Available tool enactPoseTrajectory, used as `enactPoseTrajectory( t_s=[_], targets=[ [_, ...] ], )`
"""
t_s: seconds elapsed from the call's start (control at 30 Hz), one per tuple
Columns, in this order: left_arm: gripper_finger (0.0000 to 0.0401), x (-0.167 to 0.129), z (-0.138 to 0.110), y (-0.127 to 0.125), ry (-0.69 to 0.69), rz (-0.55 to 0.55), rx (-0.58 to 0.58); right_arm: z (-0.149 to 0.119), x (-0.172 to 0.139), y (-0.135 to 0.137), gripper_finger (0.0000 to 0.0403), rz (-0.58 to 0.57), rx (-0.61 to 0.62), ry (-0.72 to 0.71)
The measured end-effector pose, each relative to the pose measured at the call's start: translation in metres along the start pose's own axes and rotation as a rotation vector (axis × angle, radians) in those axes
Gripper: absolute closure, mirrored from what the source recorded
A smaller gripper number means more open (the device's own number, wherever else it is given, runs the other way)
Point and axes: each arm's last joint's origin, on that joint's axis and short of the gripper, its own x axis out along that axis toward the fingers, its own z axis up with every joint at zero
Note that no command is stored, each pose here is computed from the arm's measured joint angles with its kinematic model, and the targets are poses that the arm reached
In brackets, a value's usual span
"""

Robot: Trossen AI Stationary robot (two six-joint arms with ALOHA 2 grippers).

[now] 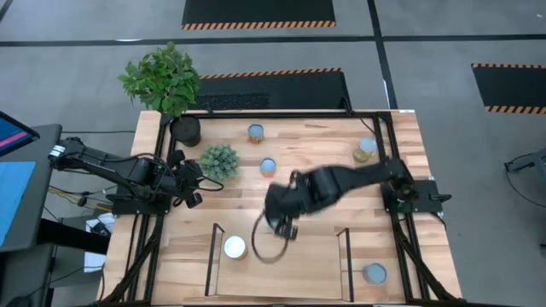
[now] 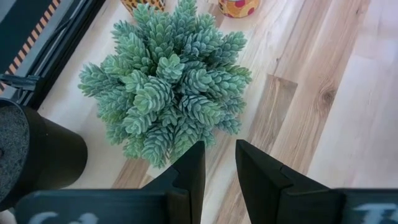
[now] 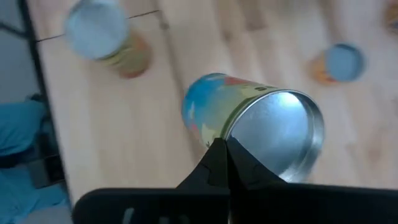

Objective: Pick and place cans onto a shelf
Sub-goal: Put the canned tomatoes on the shelf

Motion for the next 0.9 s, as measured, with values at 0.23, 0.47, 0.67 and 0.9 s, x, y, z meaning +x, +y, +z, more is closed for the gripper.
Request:
enactPoseTrajectory(
  t_s=[0.23,0.47,0.67,0.9],
  targets=[
    [0.0321,0.0,0.0,0.0,-0.004,-0.003,-0.014,-0.017,0.042,0.058,0.0403,0.017,-0.087,-0.023],
    [0.0321,0.0,0.002,-0.001,-0.016,-0.011,-0.027,-0.027,0.079,0.084,0.0403,0.017,-0.12,-0.003],
    [0.0321,0.0,0.003,-0.002,-0.025,-0.019,-0.031,-0.027,0.087,0.09,0.0403,0.045,-0.106,-0.004],
    [0.0321,0.0,0.003,-0.002,-0.026,-0.019,-0.028,-0.026,0.087,0.091,0.0391,0.06,-0.089,-0.006]
  ],
)
